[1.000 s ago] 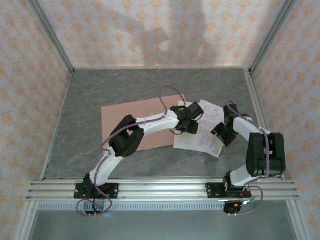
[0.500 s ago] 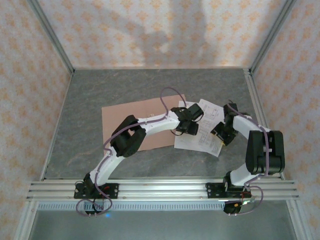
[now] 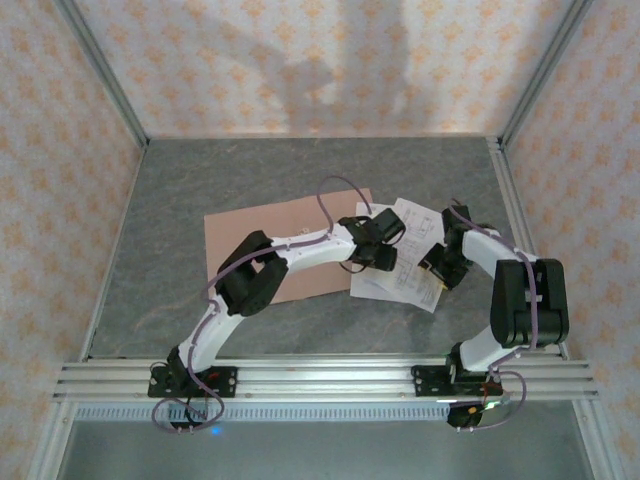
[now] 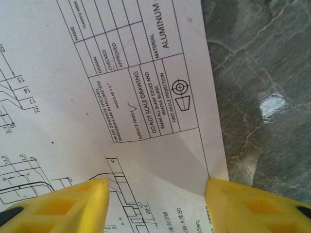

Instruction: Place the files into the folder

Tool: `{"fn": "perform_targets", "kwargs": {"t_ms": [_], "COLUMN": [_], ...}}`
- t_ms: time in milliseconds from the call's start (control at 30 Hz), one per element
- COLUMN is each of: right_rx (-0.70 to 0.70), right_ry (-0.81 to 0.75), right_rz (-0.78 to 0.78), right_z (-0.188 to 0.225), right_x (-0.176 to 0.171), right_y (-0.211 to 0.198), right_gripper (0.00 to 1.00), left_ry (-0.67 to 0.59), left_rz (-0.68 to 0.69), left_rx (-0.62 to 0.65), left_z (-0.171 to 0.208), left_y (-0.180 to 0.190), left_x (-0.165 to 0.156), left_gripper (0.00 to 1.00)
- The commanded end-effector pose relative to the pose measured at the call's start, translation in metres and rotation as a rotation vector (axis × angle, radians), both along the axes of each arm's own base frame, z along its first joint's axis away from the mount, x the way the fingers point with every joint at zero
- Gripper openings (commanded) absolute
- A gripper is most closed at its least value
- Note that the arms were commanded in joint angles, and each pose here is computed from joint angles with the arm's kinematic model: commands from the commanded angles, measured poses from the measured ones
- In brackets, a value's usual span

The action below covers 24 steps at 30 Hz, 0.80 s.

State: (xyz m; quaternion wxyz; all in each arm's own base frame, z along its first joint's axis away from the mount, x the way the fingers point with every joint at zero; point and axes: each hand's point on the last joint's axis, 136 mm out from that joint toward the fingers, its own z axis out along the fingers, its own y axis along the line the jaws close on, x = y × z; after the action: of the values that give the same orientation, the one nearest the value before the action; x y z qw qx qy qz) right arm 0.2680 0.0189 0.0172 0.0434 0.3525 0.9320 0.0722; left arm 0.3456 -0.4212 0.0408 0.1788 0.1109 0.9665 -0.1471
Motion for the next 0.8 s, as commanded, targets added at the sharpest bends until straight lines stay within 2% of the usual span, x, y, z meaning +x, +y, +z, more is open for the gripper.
{"fn": "perform_targets", "kwargs": {"t_ms": [0,200,600,767], "right_rx": [-0.029,-0.038,-0.049,-0.064], "right_ry": [0.064,0.069,0.075,0.085], "right_rz": [0.015,0.02,0.021,0.018], "right_z": [-0.014,-0.014,-0.015,-0.015], "right_x": [-0.011,-0.011,-0.013,-0.015], "right_y": [-0.003,-0.005,-0.006,-0.009], "right_gripper": [0.56,0.56,0.56,0.56], "left_ry": [-0.042,-0.045,-0.022,-0.045], "left_rz": [0.004,0.013,0.043,0.064], "left_rx": [-0.114,-0.168,-0.21,-0.249], "left_z": [0.045,0.06,0.055,0.066], "left_y": [-0.015,-0.02,-0.02,-0.018], "left_x": [-0.002,-0.003,-0.007,-0.006], "left_gripper": [0.57,0.57,0.57,0.57]}}
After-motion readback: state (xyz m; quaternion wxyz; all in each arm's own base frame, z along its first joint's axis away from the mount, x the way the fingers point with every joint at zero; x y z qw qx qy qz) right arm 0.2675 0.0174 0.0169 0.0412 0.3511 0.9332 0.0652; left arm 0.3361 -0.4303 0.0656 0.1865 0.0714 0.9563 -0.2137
